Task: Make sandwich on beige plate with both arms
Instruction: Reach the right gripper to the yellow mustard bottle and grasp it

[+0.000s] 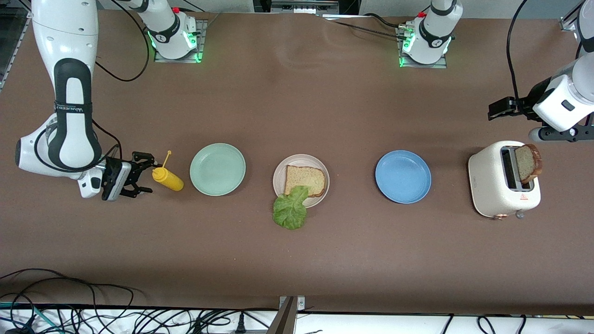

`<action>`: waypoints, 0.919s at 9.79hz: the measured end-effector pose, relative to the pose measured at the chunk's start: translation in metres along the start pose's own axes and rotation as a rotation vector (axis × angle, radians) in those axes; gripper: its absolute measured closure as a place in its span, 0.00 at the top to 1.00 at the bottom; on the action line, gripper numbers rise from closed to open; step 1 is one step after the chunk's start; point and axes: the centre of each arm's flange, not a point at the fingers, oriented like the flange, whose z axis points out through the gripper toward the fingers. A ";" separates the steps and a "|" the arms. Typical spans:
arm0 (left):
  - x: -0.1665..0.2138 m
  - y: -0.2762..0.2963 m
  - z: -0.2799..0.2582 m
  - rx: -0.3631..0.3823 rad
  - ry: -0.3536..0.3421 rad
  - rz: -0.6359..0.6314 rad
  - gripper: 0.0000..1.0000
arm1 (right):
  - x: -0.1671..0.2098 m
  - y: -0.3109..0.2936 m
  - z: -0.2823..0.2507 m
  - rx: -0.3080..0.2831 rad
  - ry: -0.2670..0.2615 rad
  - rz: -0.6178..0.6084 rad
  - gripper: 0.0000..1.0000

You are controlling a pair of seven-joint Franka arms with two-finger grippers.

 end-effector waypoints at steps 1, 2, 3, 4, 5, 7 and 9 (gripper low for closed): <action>0.000 0.000 0.000 0.000 0.000 0.000 1.00 | -0.002 0.001 0.004 0.002 0.006 -0.015 1.00; 0.000 0.000 0.000 0.000 0.000 0.000 1.00 | -0.003 0.002 0.008 0.007 0.008 -0.024 1.00; 0.000 0.000 0.000 0.000 0.000 0.000 1.00 | -0.001 0.000 0.013 0.016 0.011 -0.032 1.00; 0.000 0.000 0.000 0.000 0.000 0.000 1.00 | 0.003 -0.002 0.017 0.023 0.017 -0.037 1.00; 0.000 0.000 0.000 0.000 0.000 0.000 1.00 | 0.007 -0.003 0.020 0.026 0.030 -0.043 1.00; 0.000 0.000 0.000 0.000 0.001 0.000 1.00 | 0.012 -0.006 0.026 0.034 0.045 -0.060 1.00; 0.000 0.000 0.000 0.000 0.003 0.000 1.00 | 0.013 -0.006 0.027 0.034 0.046 -0.067 0.97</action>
